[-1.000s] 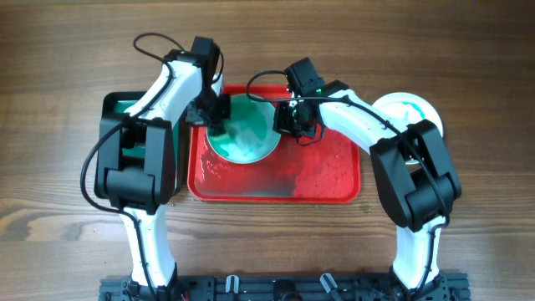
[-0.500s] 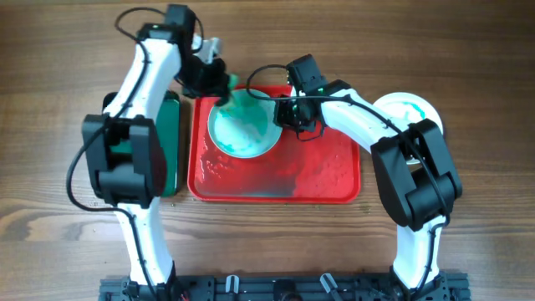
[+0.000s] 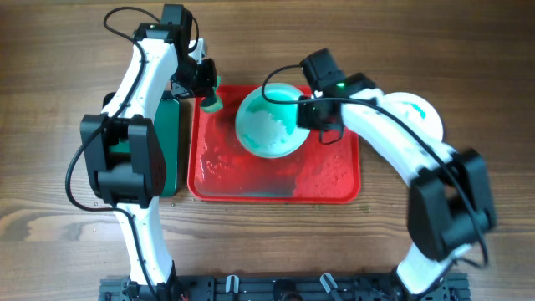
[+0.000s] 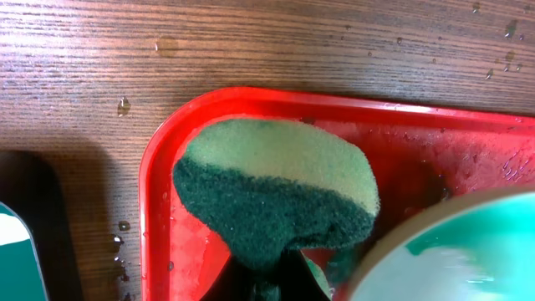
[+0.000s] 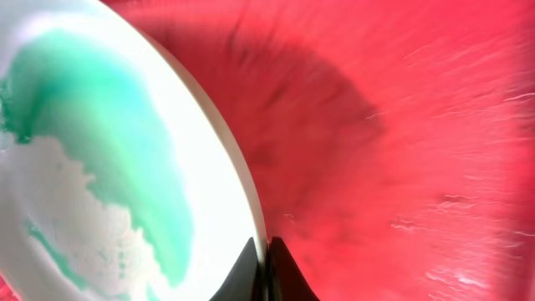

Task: Clean dirty plates on tray and stack at the side
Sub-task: 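Lift the plate with the right gripper and carry it right of the tray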

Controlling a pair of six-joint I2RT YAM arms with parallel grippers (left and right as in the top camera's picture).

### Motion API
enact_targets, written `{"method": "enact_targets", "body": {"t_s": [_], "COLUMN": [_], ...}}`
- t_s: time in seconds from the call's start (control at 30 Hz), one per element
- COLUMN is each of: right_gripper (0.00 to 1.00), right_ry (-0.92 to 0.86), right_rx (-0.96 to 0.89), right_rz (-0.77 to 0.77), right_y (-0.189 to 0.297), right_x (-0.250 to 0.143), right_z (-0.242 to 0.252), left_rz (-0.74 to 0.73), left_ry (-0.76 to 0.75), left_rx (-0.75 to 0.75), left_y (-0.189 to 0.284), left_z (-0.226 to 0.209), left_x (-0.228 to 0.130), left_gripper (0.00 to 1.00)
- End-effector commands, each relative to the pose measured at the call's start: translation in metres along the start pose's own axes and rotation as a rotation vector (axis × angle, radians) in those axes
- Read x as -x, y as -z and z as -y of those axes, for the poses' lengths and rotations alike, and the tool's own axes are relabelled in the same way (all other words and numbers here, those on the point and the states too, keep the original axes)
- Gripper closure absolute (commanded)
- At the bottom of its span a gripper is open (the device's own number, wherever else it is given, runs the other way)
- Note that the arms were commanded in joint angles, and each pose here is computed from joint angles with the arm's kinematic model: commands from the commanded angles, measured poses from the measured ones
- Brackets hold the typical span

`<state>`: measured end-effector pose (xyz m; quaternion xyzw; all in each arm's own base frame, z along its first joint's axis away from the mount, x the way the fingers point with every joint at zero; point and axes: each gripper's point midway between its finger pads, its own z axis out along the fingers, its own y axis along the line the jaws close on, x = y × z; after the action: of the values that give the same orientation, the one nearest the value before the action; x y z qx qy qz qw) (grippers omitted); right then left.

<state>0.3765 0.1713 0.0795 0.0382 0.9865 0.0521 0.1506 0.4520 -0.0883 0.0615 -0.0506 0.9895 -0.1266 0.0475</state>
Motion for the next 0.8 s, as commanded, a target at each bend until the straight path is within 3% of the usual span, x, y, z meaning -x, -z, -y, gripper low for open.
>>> {"method": "enact_targets", "body": {"t_s": [0.0, 0.1, 0.33, 0.53, 0.63, 0.77], "right_gripper": [0.96, 0.95, 0.96, 0.96, 0.96, 0.96], "right_ry": [0.127, 0.285, 0.651, 0.644, 0.625, 0.727], "right_rx": [-0.326, -0.580, -0.864, -0.986, -0.910, -0.335], "right_rz": [0.280, 0.457, 0.670, 0.801, 0.801, 0.430], "right_y": [0.064, 0.110, 0.168, 0.199, 0.191, 0.102], "right_x": [0.035, 0.031, 0.013, 0.017, 0.018, -0.024], "right_z": [0.041, 0.030, -0.025, -0.037, -0.045, -0.081], "left_rz": [0.006, 0.004, 0.005, 0.005, 0.006, 0.007], "left_ry": [0.003, 0.003, 0.003, 0.003, 0.003, 0.004], "left_rx": [0.003, 0.004, 0.004, 0.004, 0.008, 0.022], "left_y": [-0.001, -0.001, -0.001, -0.001, -0.001, -0.001], "left_z": [0.002, 0.002, 0.002, 0.002, 0.001, -0.001], "left_x": [0.003, 0.002, 0.002, 0.002, 0.003, 0.003], "left_gripper": [0.96, 0.96, 0.96, 0.96, 0.96, 0.96]}}
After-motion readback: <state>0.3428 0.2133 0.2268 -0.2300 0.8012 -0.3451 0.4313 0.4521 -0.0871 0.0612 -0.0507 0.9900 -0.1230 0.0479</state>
